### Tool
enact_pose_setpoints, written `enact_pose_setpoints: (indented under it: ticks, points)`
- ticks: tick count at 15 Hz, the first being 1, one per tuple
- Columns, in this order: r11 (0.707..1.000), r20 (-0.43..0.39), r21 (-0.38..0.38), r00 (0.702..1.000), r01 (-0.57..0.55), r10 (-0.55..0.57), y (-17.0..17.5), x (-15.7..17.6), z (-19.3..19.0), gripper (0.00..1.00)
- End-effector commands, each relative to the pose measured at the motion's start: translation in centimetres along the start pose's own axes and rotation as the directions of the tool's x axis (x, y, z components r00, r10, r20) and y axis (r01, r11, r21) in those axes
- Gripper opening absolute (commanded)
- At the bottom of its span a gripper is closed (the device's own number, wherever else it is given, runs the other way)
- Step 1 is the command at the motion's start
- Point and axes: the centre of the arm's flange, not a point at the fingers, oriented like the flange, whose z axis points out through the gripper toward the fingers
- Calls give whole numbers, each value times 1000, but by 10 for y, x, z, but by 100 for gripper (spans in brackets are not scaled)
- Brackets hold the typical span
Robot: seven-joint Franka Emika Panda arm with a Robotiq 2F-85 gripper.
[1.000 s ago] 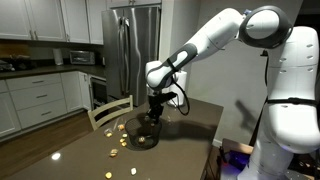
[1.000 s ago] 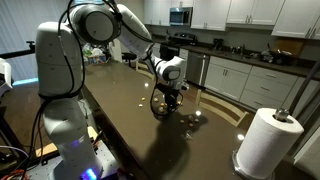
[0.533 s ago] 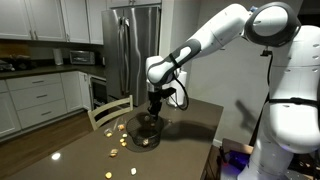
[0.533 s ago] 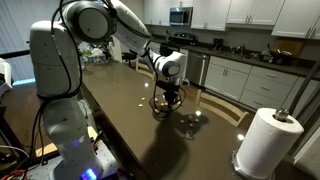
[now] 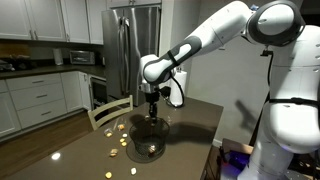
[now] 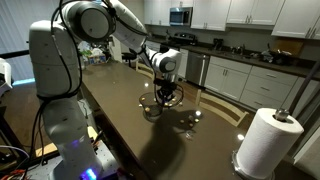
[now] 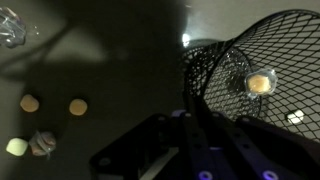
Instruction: Move the black basket to the left
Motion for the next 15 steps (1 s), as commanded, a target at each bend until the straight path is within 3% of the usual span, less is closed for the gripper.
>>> enact_pose_setpoints:
  ticks: [1, 6, 15]
  points:
    - [982, 50, 6, 981, 189, -189, -11, 17, -9, 3]
    - [936, 100, 20, 931, 352, -352, -41, 42, -17, 3]
    - [896, 140, -68, 893, 439, -427, -72, 93, -45, 3]
